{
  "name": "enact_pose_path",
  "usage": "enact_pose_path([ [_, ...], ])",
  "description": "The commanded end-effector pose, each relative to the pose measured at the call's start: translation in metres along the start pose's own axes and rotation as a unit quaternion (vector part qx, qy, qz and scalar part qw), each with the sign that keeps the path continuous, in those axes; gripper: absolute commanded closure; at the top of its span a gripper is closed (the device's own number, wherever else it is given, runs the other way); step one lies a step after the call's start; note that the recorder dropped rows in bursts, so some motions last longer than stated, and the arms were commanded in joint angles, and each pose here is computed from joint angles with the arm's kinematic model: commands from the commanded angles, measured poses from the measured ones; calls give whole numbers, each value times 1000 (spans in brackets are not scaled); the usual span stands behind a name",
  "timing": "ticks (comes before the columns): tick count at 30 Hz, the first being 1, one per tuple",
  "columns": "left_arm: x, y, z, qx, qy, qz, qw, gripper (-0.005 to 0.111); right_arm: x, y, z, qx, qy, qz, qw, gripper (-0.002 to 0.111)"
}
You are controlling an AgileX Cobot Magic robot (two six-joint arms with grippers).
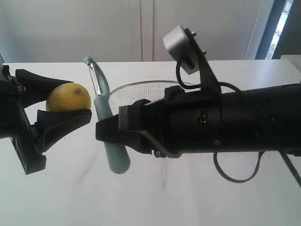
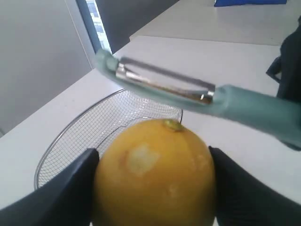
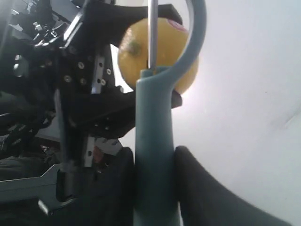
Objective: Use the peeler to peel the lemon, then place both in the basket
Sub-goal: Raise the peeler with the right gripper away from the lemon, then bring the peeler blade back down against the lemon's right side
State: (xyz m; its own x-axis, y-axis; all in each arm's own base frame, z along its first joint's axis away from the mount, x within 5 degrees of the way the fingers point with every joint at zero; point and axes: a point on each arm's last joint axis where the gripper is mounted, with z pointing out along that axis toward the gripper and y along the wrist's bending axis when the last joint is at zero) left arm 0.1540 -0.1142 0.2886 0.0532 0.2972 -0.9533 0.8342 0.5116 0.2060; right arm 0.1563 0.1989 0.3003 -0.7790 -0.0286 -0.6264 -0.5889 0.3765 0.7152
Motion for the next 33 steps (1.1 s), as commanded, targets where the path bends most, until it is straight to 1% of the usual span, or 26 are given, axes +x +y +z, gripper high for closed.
enact_pose_path([
  [1,-5,0,-1,1,-15,-13,1000,107,1,17,-18,-14,-13,-48,999,108],
  [7,-5,0,-1,3,-17,-13,1000,107,2,37,-46,-11,-44,-125,991,108],
  [10,-5,0,-1,3,-17,-13,1000,107,2,40,-57,13,-58,-137,989,108],
  [13,-5,-1,-1,5,-17,-13,1000,107,1,31,-61,73,-62,-134,986,108],
  [16,-5,-1,-1,5,-17,-13,1000,107,0,14,-58,141,-46,-128,981,108],
  [19,-5,-1,-1,7,-19,-13,1000,107,-1,1,-50,177,-32,-115,977,108],
  [26,-7,-4,-1,25,-29,-13,999,107,3,-34,-14,212,26,-72,974,108],
  [28,-7,-5,-1,27,-30,-13,999,107,5,-44,-3,217,40,-47,974,108],
  [29,-7,-5,-1,27,-30,-13,999,107,7,-48,2,215,49,-46,974,108],
  [31,-7,-5,-1,27,-30,-13,999,107,10,-53,12,198,63,-28,978,108],
  [33,-7,-5,-1,27,-30,-13,999,107,13,-53,23,156,74,-17,985,108],
])
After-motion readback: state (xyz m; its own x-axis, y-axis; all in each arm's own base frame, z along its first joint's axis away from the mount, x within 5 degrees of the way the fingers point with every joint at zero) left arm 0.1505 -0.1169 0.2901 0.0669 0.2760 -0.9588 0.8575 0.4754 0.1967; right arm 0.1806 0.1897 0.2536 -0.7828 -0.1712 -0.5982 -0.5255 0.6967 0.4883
